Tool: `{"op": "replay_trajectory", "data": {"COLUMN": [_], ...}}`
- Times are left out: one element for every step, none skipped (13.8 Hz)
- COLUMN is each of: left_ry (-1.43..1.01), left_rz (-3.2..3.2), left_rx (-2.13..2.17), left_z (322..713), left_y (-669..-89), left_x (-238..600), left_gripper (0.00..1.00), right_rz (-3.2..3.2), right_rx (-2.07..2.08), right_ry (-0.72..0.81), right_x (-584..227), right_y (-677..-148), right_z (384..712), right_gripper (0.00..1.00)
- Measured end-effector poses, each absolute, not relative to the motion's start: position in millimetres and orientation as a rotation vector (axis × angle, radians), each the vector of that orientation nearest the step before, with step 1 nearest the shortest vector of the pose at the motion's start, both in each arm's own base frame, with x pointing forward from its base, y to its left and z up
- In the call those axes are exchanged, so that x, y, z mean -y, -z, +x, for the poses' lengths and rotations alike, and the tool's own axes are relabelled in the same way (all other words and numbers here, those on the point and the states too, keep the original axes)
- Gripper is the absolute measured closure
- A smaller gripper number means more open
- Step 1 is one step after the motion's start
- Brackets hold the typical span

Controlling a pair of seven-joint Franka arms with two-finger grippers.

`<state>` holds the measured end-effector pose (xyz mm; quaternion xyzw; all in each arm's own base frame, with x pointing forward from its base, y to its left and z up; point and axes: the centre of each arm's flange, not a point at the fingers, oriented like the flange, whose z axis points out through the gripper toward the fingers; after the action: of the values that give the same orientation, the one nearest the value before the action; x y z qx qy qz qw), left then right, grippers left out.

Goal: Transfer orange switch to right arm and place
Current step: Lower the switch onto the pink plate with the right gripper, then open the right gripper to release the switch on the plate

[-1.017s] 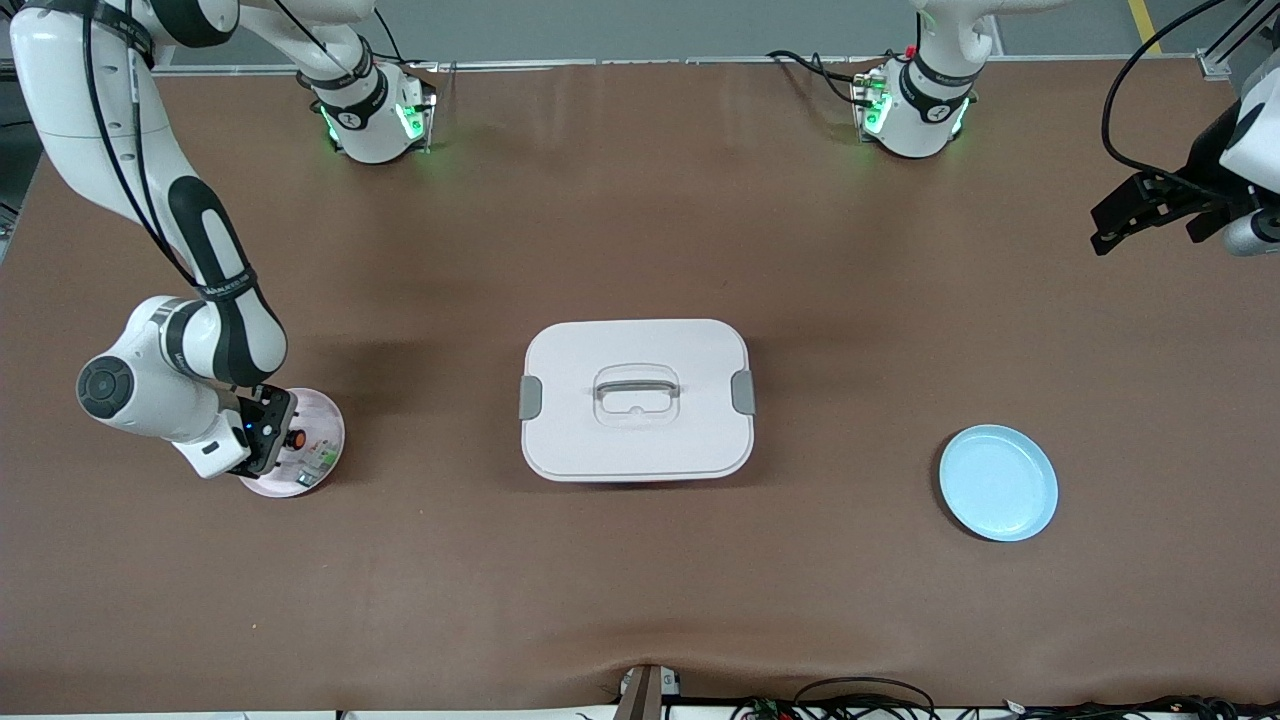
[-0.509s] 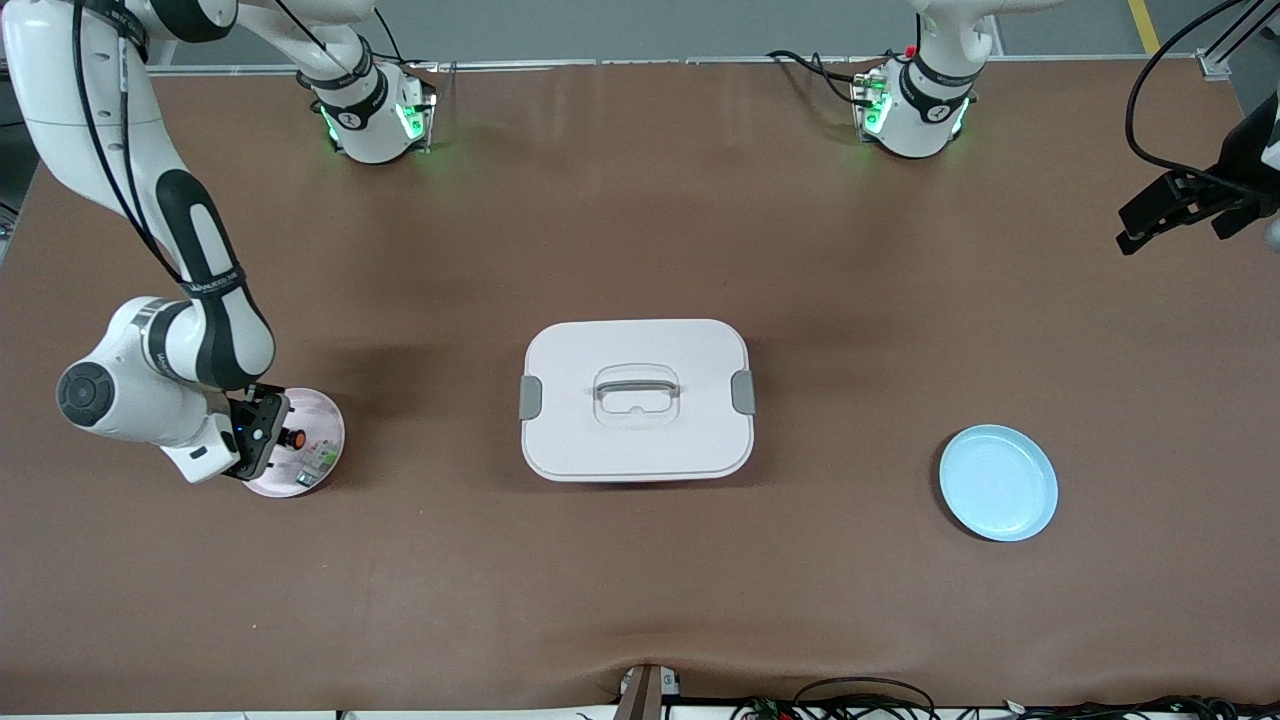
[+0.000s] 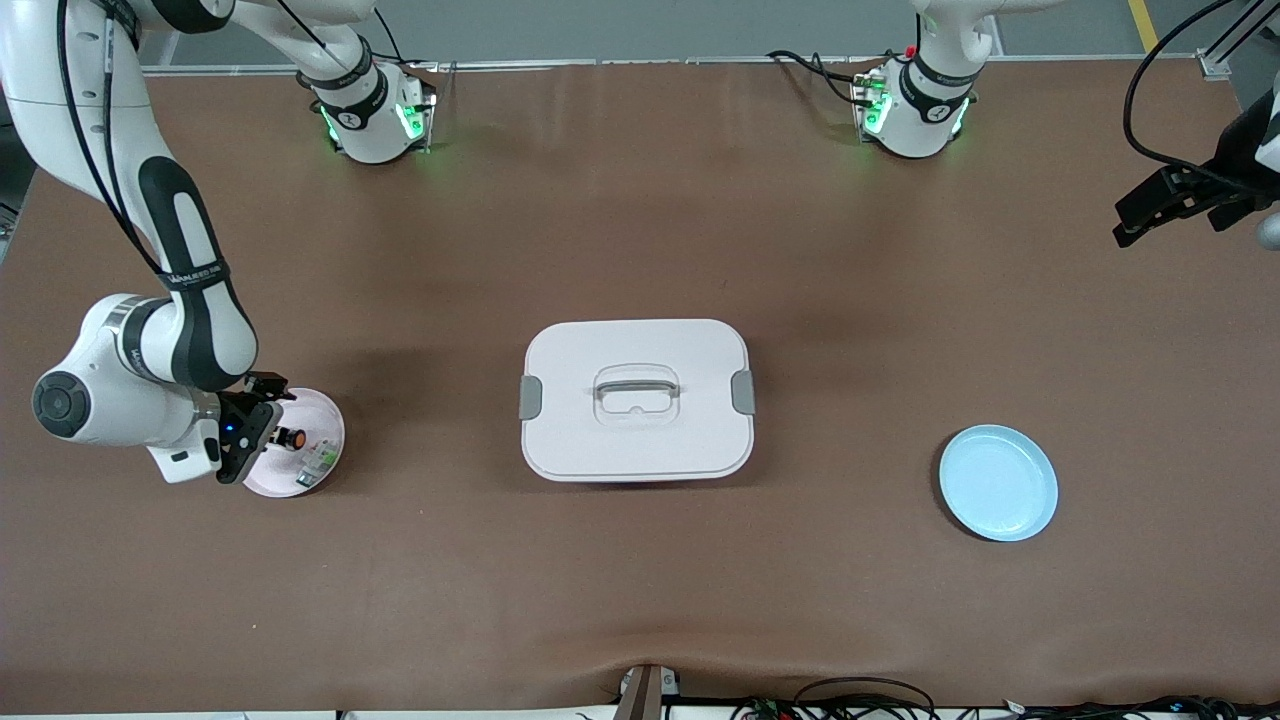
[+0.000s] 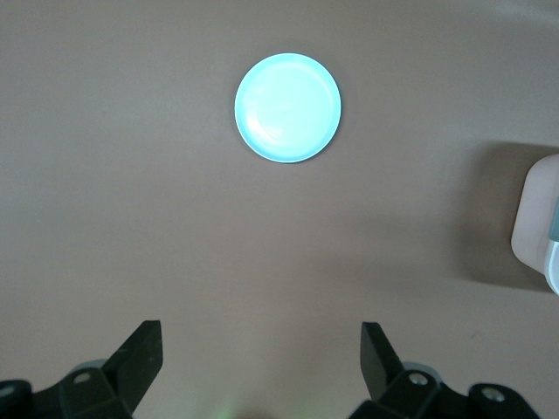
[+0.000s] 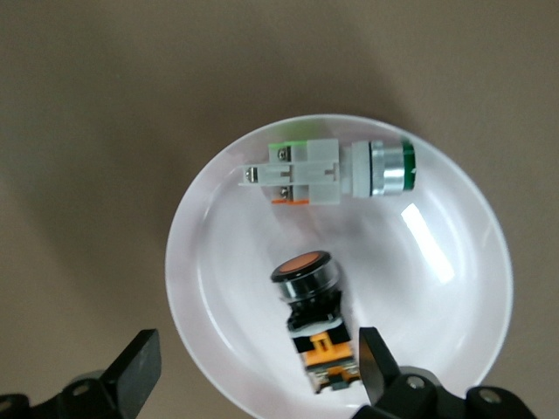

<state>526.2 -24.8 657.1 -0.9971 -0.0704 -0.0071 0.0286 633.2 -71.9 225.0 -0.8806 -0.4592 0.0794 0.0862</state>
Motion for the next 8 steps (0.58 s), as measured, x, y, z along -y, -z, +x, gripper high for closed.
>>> {"op": "replay_trajectory", "data": {"left_ry": [0.026,0.035,0.043,0.046,0.047,0.044,0.041,0.037], "left_rz": [-3.077,-3.077,-3.077,-3.077,-3.077,-3.077,-3.077,-3.076], "left_rx": [0.217,0.217,0.217,0.217,0.216,0.214,0.213,0.212], "left_z": [525.5,524.2,522.7,521.5,520.8,520.6,520.5,520.4], "left_y": [-658.6,-661.6,-664.5,-666.3,-667.0,-666.8,-666.4,-665.9], "left_x": [24.8,24.9,25.0,25.1,25.4,25.8,26.2,26.4], "left_gripper": [0.0,0.0,0.0,0.0,0.0,0.0,0.0,0.0], "right_rz": [-2.666,-2.709,-2.755,-2.8,-2.845,-2.883,-2.918,-2.946], "right_rx": [1.261,1.149,1.04,0.929,0.814,0.702,0.584,0.473], "right_ry": [-0.271,-0.3,-0.317,-0.328,-0.335,-0.341,-0.35,-0.357], "right_x": [70.3,68.7,67.6,67.0,66.8,66.5,65.8,65.0], "right_y": [-226.2,-229.7,-234.5,-239.2,-244.1,-247.3,-249.9,-252.2], "right_z": [630.5,628.3,627.0,625.5,624.2,623.2,622.6,621.7], "right_gripper": [0.0,0.0,0.0,0.0,0.0,0.0,0.0,0.0]}}
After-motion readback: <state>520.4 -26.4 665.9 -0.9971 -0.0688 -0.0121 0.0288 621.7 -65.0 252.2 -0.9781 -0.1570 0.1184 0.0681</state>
